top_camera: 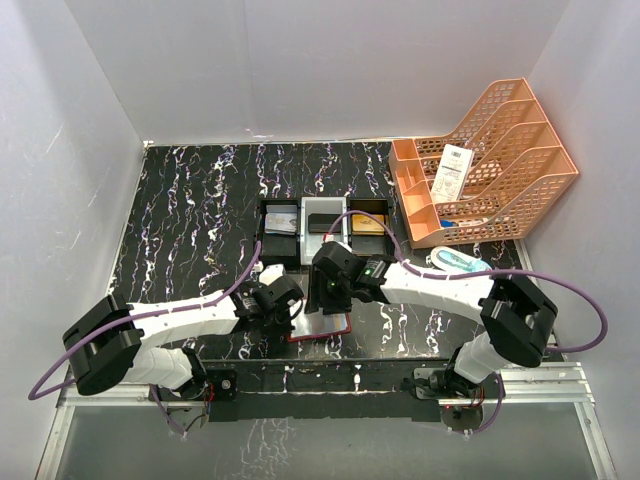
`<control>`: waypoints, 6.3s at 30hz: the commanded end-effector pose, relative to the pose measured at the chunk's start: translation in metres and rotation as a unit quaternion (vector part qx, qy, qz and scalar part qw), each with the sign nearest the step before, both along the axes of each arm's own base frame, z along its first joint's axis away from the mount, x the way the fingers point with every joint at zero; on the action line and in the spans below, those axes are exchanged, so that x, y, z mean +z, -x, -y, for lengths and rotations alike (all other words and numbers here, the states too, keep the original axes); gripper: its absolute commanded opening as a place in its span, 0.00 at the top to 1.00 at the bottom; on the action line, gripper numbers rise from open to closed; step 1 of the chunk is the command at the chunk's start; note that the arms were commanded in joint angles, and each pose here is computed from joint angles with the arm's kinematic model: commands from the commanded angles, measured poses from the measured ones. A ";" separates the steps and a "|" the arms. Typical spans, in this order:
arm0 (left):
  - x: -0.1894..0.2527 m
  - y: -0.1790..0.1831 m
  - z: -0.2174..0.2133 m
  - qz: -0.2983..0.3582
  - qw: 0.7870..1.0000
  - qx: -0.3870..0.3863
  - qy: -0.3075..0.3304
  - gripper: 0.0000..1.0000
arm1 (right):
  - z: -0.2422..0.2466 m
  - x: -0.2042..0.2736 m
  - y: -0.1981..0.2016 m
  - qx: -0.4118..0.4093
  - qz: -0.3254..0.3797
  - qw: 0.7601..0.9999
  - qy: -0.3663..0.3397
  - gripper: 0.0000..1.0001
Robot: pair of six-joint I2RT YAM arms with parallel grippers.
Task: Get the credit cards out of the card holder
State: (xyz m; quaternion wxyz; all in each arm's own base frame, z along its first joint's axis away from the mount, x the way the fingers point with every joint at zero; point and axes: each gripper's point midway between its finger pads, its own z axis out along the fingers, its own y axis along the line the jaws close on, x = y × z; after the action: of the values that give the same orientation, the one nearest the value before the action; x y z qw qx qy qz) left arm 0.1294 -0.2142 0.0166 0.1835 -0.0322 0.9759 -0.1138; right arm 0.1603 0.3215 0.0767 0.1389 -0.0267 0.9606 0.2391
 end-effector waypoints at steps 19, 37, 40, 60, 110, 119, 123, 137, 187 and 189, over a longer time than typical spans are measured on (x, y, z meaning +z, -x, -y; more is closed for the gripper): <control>0.015 -0.001 -0.011 0.020 0.999 0.041 0.023 0.87 | -0.073 0.024 0.013 0.067 -0.047 0.984 -0.161 0.53; 0.069 -0.006 0.010 0.069 0.990 0.009 0.121 0.57 | -0.020 0.006 -0.018 -0.023 0.008 0.996 -0.080 0.59; 0.073 -0.010 0.022 0.068 0.990 -0.003 0.126 0.57 | -0.020 -0.003 -0.016 -0.019 -0.003 0.997 -0.073 0.61; 0.041 -0.019 0.030 0.025 0.994 0.012 0.109 0.63 | -0.012 -0.044 -0.010 -0.008 -0.027 0.999 -0.030 0.73; -0.025 0.000 0.002 -0.064 0.998 0.005 -0.001 0.96 | -0.017 -0.006 -0.012 -0.024 -0.018 0.980 -0.194 0.92; -0.021 -0.003 0.007 -0.060 0.998 -0.002 0.002 0.96 | -0.009 0.016 -0.017 -0.017 -0.023 0.964 -0.264 1.00; -0.022 -0.002 0.005 -0.060 0.998 -0.003 0.002 0.96 | 0.002 -0.006 -0.016 -0.025 -0.040 0.978 -0.202 0.88; -0.023 0.000 0.006 -0.063 0.998 -0.004 0.008 0.97 | 0.007 -0.044 -0.014 -0.002 -0.064 0.993 -0.097 0.78; -0.022 0.001 0.001 -0.058 0.998 -0.003 0.006 0.97 | 0.026 -0.031 -0.008 0.012 -0.084 0.981 -0.172 1.00; -0.021 0.001 0.002 -0.058 0.998 -0.004 0.007 0.97 | 0.029 -0.032 -0.009 0.009 -0.083 0.982 -0.170 1.00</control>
State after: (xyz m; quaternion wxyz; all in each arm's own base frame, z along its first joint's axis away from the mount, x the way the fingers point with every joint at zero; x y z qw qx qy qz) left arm 0.1472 -0.2377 0.0153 0.1590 -0.0415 0.9732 -0.1606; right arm 0.1671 0.2960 0.0371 0.0472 0.0240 0.9166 0.3962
